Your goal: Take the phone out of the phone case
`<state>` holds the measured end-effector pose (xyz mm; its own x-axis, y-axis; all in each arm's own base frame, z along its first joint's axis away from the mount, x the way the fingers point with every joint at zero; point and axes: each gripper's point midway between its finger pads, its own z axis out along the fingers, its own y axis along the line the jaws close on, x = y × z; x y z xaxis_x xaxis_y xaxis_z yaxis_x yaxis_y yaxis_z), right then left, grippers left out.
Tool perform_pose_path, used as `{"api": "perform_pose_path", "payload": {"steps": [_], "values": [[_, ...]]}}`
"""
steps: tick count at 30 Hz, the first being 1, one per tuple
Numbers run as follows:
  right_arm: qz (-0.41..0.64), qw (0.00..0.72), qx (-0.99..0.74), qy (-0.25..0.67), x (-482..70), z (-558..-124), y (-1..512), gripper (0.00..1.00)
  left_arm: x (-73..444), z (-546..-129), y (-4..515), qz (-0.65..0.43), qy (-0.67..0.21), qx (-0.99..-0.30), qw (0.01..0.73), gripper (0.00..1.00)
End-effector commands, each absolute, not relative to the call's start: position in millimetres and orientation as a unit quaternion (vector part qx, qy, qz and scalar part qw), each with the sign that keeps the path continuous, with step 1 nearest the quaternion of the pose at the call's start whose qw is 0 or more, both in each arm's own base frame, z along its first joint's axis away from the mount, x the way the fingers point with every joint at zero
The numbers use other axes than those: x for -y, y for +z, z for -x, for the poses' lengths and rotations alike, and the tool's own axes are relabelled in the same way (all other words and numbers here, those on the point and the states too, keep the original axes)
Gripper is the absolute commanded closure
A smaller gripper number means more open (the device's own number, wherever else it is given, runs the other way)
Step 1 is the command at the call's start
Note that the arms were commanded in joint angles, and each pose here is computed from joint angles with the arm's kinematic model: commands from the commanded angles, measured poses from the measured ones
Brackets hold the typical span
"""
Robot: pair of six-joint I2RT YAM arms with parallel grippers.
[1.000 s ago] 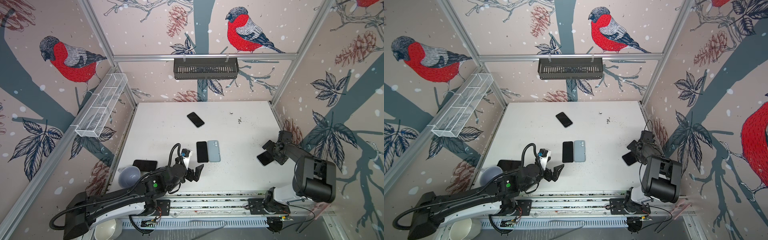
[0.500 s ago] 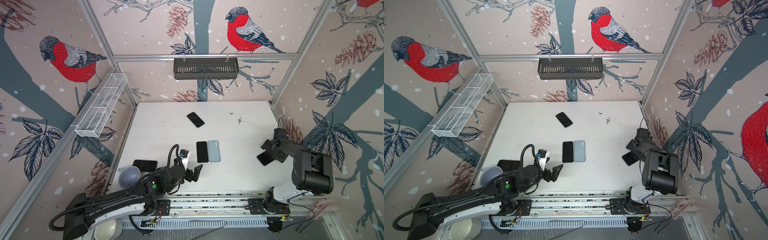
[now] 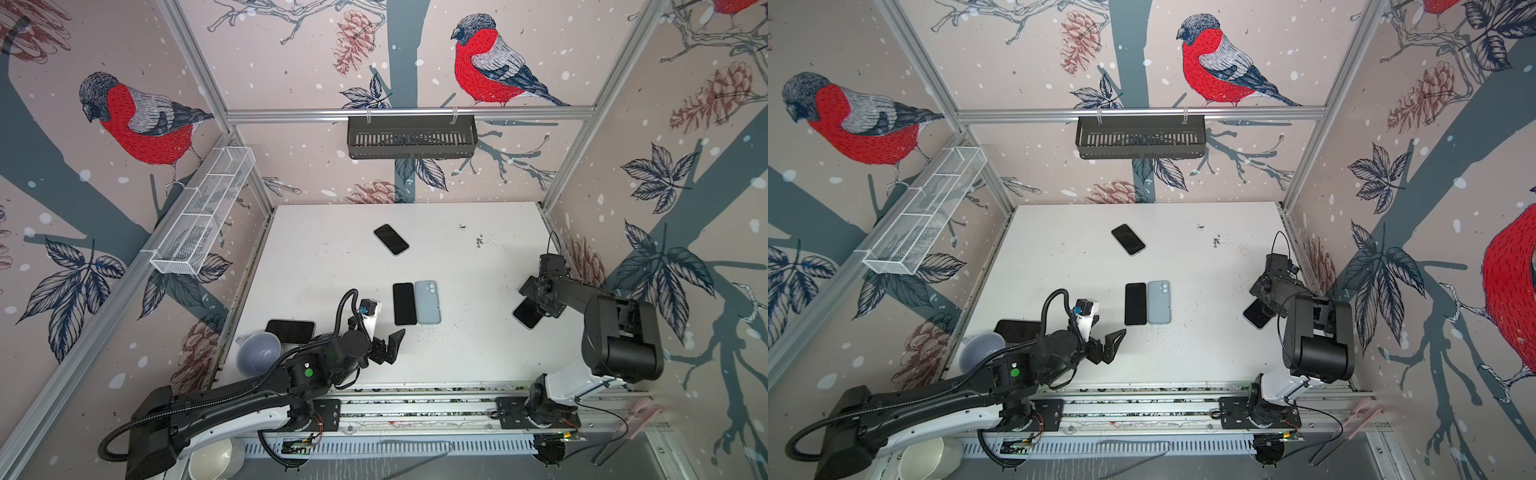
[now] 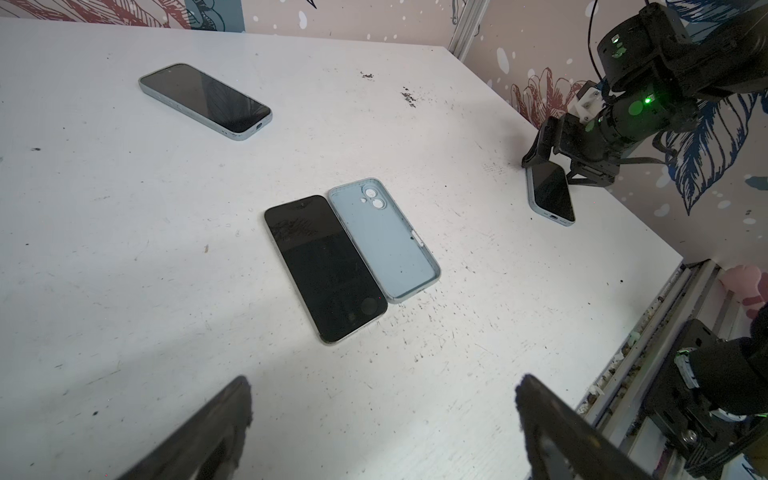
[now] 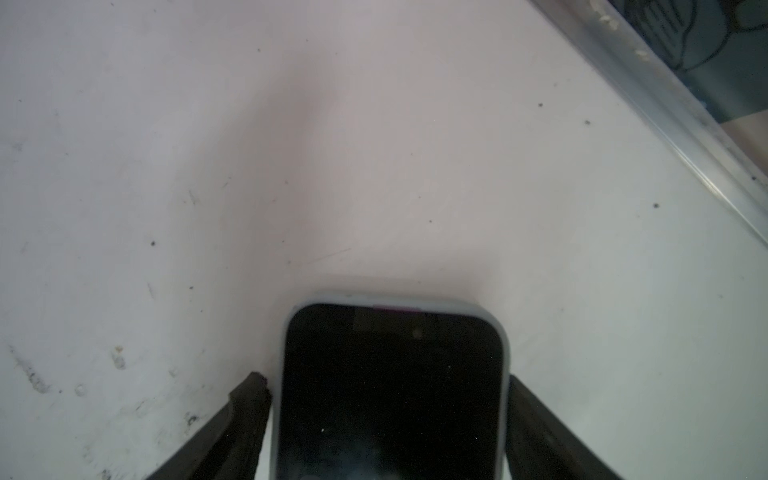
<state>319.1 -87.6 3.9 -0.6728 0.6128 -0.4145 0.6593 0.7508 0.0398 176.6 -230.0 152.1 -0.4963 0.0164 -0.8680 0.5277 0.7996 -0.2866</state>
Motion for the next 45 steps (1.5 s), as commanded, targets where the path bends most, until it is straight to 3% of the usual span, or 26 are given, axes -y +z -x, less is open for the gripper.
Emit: {"api": "perform_pose_path", "payload": {"steps": [1,12,45], "values": [[-0.322,0.000,-0.946,0.046,19.1,-238.4,-33.8,0.21,234.2,-178.9,161.3,-0.151,-0.289,-0.814,0.481,0.02],[-0.296,0.022,-0.951,0.091,-4.2,-245.0,-25.3,0.31,259.0,-173.7,164.7,-0.176,-0.326,-0.804,0.465,0.02],[-0.200,0.132,-0.948,0.209,-75.8,-279.0,28.4,0.39,349.5,-155.2,173.8,-0.264,-0.439,-0.762,0.395,0.02]]}}
